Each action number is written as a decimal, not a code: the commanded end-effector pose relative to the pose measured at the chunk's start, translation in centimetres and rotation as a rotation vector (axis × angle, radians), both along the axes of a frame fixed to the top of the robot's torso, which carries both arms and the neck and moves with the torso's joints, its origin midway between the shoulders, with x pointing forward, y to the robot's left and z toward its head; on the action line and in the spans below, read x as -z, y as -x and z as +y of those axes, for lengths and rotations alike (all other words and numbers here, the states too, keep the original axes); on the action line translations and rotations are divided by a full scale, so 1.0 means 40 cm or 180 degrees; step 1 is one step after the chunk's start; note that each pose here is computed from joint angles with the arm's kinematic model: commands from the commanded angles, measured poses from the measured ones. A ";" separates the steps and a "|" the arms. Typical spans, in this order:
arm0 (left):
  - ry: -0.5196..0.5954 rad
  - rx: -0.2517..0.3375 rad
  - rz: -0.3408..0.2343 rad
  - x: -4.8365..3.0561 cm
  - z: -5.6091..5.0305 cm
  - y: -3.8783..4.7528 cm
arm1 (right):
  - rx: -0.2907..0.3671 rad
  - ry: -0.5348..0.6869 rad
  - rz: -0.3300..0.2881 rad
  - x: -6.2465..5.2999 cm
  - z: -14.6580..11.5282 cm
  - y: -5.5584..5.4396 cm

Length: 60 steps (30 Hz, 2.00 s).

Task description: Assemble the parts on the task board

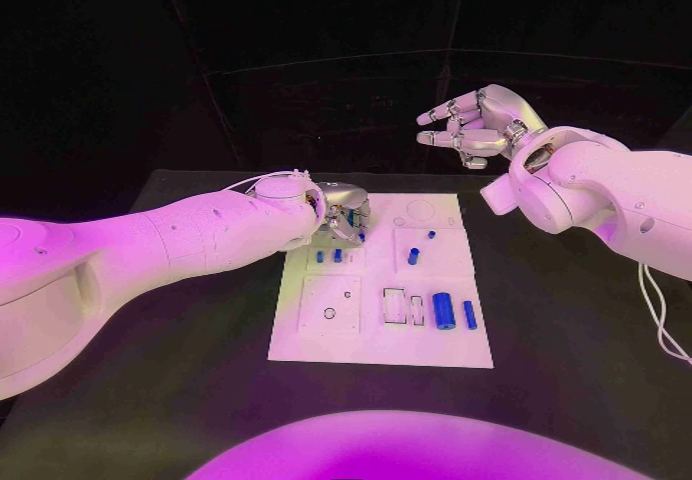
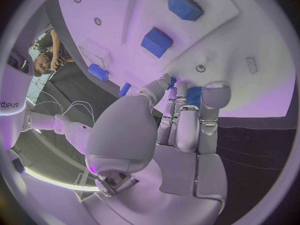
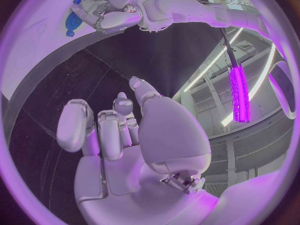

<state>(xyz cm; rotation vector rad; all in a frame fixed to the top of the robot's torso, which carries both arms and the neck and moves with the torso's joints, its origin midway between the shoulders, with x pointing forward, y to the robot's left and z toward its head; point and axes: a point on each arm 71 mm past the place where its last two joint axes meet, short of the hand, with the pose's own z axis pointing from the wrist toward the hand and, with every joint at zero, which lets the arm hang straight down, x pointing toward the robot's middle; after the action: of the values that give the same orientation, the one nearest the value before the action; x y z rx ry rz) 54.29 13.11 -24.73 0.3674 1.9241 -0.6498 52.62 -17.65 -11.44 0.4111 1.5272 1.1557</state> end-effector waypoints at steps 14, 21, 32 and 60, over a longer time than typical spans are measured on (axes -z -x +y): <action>-0.0102 0.0050 0.0126 0.012 -0.008 0.006 | -0.0039 -0.0002 -0.0017 -0.004 0.005 0.001; -0.0121 0.0001 0.0119 0.013 -0.005 0.004 | -0.0039 -0.0002 -0.0016 -0.004 0.005 0.001; -0.0036 -0.0027 -0.0010 0.006 0.001 0.002 | -0.0041 -0.0002 -0.0017 -0.004 0.005 0.001; 0.0617 -0.0377 0.0030 -0.087 0.154 0.041 | -0.0015 0.0006 -0.0012 -0.003 -0.005 -0.001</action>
<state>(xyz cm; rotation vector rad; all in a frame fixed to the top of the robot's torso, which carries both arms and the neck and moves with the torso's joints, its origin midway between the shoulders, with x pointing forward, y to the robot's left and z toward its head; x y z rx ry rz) 52.72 19.11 -21.15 0.1633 1.8276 -0.7454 52.63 -17.83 -11.47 0.4117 1.5282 1.1532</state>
